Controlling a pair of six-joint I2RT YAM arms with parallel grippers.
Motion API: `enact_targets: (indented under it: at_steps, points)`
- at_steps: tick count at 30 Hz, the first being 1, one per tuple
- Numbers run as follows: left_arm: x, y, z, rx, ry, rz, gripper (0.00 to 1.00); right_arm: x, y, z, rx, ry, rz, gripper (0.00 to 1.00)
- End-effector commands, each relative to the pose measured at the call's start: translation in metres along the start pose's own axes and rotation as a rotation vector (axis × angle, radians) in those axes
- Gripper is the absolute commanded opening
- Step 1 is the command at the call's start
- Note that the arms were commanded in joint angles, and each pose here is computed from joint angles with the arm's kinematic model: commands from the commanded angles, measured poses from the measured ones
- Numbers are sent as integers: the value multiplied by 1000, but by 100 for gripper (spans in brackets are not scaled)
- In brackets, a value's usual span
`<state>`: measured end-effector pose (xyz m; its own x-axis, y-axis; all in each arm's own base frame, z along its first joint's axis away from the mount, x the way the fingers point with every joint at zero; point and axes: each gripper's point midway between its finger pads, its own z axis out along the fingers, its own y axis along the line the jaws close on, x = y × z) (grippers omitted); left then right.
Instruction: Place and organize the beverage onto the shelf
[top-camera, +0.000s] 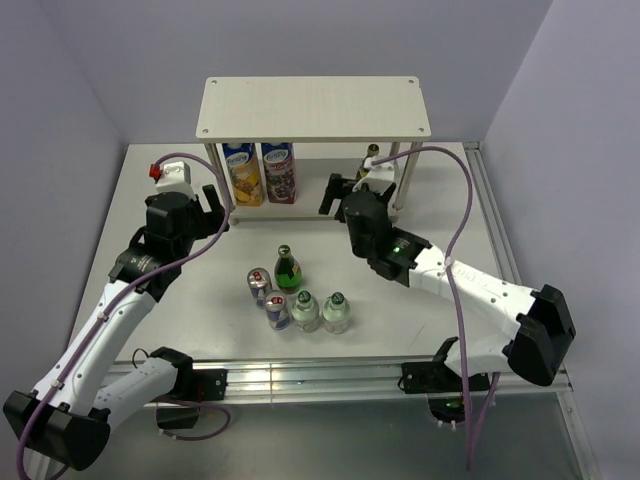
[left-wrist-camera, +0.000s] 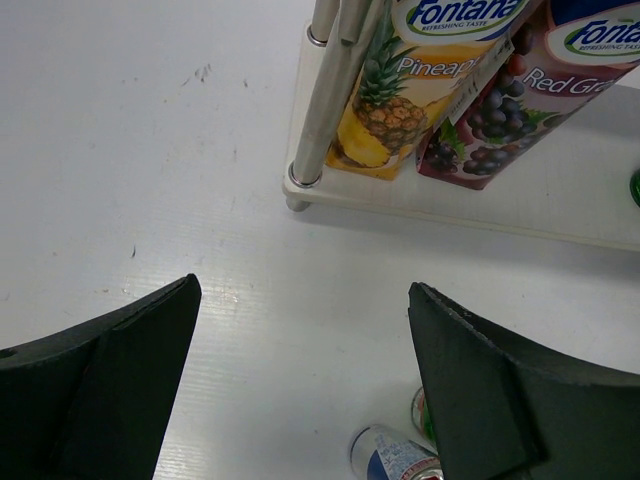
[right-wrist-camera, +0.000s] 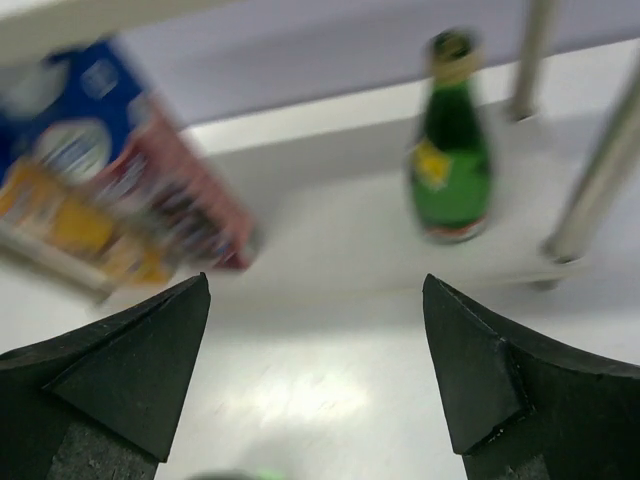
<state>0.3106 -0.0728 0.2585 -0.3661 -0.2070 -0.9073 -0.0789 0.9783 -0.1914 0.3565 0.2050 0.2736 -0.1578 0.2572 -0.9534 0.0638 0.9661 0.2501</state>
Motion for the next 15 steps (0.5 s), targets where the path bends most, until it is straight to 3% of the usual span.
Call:
enact_targets:
  at_steps: [1,8,15]
  points:
    - [-8,5,3,-32,-36,-9,91,51,44,-34,-225,186,-16,93]
    - [-7,6,4,-36,-37,-4,91,101,98,-81,-391,313,-77,93]
    - [-6,5,4,-27,-32,3,91,132,115,-103,-421,356,-107,92]
